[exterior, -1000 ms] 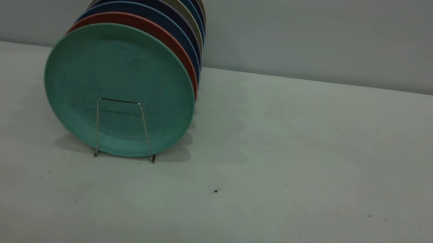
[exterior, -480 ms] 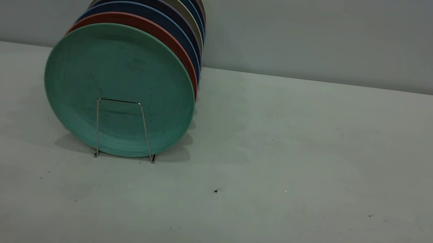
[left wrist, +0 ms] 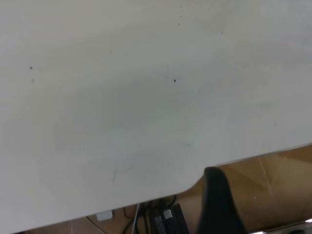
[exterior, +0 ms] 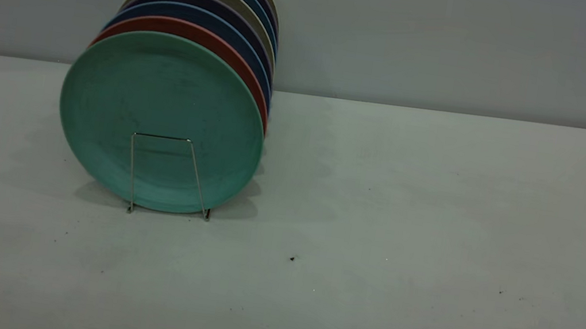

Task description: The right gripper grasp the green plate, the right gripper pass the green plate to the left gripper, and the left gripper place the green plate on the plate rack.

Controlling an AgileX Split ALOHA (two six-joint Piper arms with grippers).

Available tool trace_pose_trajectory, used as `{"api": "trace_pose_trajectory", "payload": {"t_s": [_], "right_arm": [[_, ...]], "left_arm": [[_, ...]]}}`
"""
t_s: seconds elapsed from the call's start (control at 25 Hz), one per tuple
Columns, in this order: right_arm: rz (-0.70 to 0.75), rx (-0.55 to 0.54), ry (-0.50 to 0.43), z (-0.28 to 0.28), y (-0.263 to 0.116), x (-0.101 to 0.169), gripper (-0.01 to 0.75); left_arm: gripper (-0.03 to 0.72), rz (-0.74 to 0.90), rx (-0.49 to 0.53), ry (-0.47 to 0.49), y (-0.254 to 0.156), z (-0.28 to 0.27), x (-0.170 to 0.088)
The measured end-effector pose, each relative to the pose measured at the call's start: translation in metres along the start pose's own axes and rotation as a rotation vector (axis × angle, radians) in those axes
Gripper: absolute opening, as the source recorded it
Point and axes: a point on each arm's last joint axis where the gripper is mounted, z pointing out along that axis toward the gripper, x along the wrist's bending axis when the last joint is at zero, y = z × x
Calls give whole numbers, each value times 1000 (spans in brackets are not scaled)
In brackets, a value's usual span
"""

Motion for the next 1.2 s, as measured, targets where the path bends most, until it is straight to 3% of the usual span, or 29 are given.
{"api": "trace_pose_trajectory", "payload": {"t_s": [0.24,0.36,0.56,1.2], "right_arm": [[127,-101,-195,-10,-7,4,538],[157,-108,-240,-10,-8,5,538],[161,-110,-239,-10,-8,6,538],[163,-110,-240,-10,-8,6,537]], "left_arm": [[512,5,-60,8,-6,-6,-1],[512,9,-115,16,-12,-10,-2],[512,15,-194,27,-21,-17,-4],[512,16,-195,28,-22,-17,-4]]}}
